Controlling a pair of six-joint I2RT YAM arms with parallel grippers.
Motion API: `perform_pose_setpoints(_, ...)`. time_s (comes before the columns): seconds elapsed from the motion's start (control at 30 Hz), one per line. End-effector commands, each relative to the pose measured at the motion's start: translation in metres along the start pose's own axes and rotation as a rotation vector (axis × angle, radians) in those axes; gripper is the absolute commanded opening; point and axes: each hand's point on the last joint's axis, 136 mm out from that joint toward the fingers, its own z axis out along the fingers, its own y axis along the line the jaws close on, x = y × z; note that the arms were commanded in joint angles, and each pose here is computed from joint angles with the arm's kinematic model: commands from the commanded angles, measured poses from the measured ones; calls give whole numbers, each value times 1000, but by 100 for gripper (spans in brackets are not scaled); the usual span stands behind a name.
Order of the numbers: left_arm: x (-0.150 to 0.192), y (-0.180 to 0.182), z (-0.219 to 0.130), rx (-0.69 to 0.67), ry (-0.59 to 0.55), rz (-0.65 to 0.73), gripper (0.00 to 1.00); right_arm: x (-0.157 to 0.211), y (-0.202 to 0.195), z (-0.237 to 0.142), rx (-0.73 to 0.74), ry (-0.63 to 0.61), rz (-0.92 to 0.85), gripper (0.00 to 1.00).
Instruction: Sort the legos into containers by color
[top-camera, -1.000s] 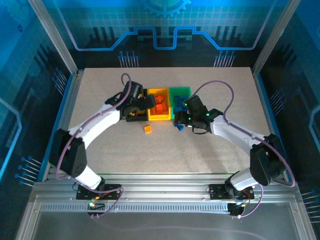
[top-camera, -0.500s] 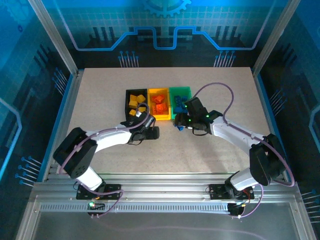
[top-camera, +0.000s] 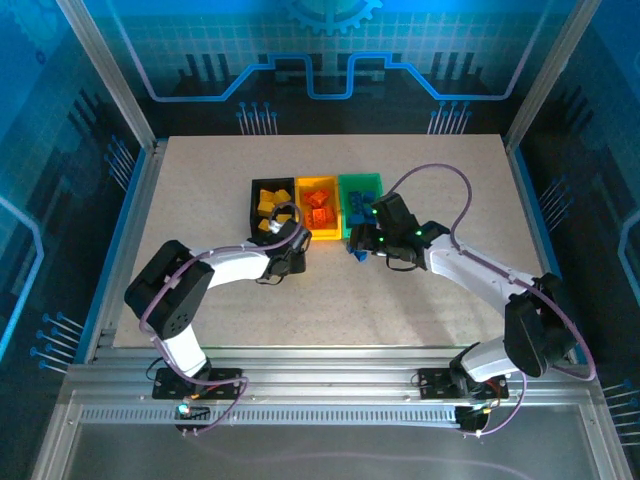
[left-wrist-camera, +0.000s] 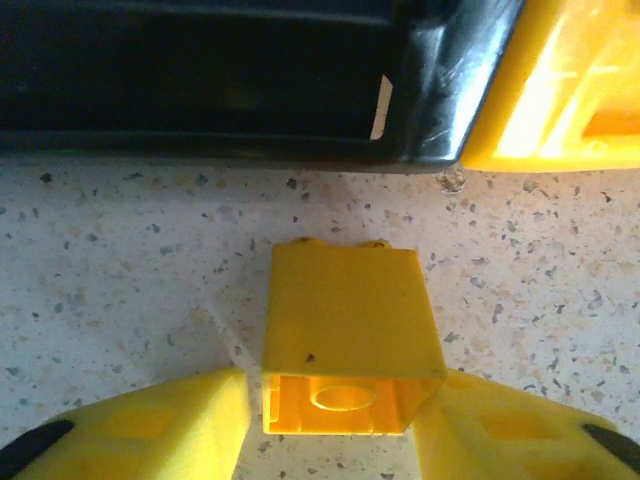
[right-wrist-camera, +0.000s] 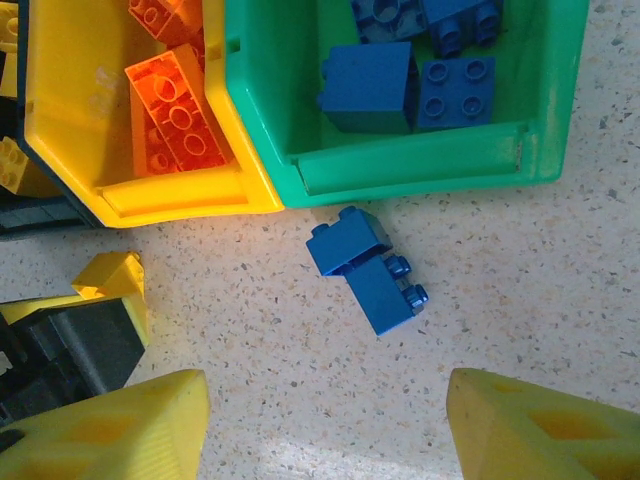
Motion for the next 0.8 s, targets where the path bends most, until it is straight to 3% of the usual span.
perform_pose_setpoints(0.0,-9,-3,8,46,-40,-40,41,-6,-4,-6,4,-22,24,66)
perform_pose_setpoints(0.13,-6,2,-8,59,-45,-47,34,-6,-3,-4,-1,-18,29,66)
perform_pose_setpoints(0.3,-3,2,-48,115,-64,-62,33,-5,-4,-4,-1,-19,33,66)
perform_pose_setpoints(0.5,-34,9,-104,160,-170,-93,34,-5,-4,-3,-8,-20,40,66)
perform_pose_setpoints(0.77,-104,21,-78,139,-165,-206,32,0,-8,1,10,0,40,66)
